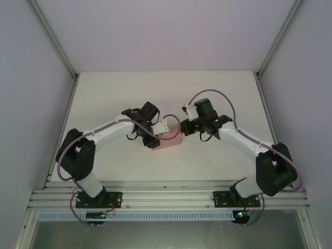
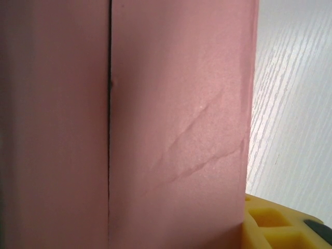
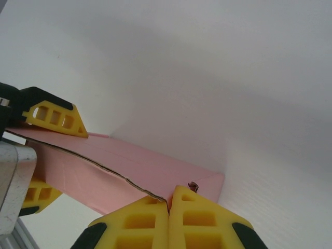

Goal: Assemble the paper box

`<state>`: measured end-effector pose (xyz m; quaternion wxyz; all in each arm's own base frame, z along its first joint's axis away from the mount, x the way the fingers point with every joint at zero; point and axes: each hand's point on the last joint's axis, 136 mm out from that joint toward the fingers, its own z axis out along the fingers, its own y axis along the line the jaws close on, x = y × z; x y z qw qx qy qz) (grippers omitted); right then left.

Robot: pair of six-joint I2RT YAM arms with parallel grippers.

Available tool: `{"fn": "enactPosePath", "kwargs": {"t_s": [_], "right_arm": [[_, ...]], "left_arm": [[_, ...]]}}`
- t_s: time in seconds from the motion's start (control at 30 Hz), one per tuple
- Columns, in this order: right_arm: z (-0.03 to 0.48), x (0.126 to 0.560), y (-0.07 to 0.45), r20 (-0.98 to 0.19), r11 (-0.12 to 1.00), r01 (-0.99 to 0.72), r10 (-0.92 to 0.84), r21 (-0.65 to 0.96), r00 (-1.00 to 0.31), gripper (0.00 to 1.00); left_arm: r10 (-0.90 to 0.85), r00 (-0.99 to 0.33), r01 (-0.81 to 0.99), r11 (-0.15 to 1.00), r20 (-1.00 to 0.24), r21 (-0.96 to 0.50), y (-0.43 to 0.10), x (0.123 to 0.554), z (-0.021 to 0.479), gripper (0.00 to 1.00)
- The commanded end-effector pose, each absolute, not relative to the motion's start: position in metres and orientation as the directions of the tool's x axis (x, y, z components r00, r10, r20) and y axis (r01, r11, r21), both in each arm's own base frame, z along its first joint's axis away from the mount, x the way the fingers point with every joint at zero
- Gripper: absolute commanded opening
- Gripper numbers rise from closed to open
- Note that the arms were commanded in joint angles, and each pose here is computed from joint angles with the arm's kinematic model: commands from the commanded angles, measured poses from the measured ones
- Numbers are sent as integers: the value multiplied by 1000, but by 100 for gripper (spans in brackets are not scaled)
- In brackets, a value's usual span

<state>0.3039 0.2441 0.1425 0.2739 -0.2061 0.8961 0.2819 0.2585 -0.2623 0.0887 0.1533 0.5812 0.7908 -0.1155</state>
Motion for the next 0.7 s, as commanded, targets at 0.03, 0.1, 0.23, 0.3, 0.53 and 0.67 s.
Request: {"fn": "enactPosePath", "kwargs": {"t_s": [0.03, 0.1, 0.23, 0.3, 0.53, 0.67], "right_arm": [[123, 275, 254, -542, 721, -525, -245, 453, -804, 0], [114, 270, 253, -545, 710, -550, -276, 440, -792, 0], [94, 263, 244, -538, 716, -566, -312, 408, -783, 0], [86, 264, 241, -565, 721, -597, -345, 351, -749, 0], [65, 264, 233, -587, 777, -582, -361, 241, -725, 0], [84, 274, 232, -630, 802, -551, -309, 230, -713, 0]], "left_arm": [[853, -287, 936, 347, -437, 62, -278, 289, 96, 45], [854, -282, 939, 339, -437, 57, -279, 288, 96, 45], [850, -284, 938, 343, -443, 57, -279, 289, 97, 46], [849, -288, 936, 346, -443, 55, -279, 290, 97, 46], [841, -300, 932, 358, -450, 48, -280, 291, 99, 50], [834, -304, 924, 375, -460, 70, -279, 295, 109, 65]]}}
